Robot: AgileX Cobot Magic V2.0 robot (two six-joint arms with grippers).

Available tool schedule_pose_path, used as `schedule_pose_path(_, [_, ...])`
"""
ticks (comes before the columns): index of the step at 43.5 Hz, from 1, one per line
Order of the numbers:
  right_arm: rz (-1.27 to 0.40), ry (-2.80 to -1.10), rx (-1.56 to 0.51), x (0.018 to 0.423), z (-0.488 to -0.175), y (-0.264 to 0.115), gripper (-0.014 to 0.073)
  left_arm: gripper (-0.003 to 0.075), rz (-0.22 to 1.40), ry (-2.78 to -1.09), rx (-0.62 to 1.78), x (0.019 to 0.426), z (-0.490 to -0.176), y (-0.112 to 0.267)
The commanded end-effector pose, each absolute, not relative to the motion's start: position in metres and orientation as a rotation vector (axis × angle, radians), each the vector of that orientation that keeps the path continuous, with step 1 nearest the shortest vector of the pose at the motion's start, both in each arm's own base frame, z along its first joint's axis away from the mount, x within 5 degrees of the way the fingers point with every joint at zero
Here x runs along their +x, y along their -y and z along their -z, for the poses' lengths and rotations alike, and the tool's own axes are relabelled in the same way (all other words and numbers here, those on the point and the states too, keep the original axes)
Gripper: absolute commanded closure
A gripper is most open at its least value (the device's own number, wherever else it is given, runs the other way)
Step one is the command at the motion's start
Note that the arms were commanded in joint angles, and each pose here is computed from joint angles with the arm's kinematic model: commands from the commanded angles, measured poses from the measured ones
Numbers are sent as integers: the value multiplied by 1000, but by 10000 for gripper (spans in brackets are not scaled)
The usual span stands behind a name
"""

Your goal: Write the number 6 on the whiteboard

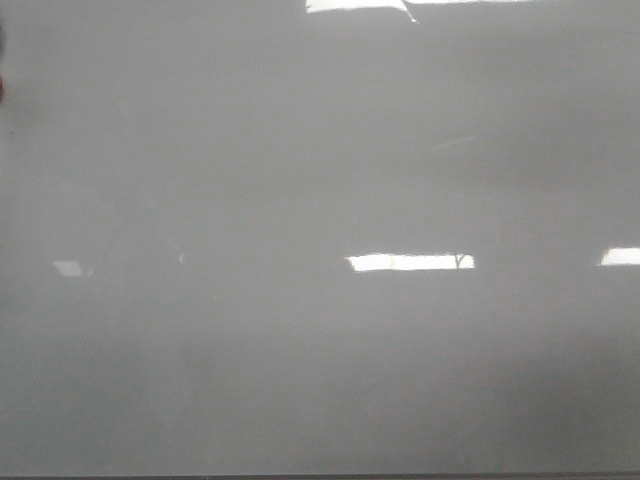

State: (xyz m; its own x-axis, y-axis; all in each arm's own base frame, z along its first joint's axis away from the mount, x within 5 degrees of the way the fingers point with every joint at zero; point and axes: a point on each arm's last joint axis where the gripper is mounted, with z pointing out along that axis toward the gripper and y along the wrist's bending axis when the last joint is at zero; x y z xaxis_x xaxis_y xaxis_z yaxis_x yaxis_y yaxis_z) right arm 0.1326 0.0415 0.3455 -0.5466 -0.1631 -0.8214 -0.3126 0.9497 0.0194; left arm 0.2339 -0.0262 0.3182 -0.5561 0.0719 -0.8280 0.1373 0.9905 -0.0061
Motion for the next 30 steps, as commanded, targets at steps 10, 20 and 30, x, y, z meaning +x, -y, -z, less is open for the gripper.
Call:
schedule_pose_path(10, [-207, -2061, -329, 135, -361, -43, 36, 177, 73, -2046, 83, 278, -313, 23])
schedule_pose_path(20, [-207, -2072, -332, 135, -360, -42, 36, 237, 58, -2041, 65, 297, -296, 21])
schedule_pose_path(30, [-206, -2080, -333, 134, -360, -42, 36, 317, 53, -2035, 63, 308, -285, 21])
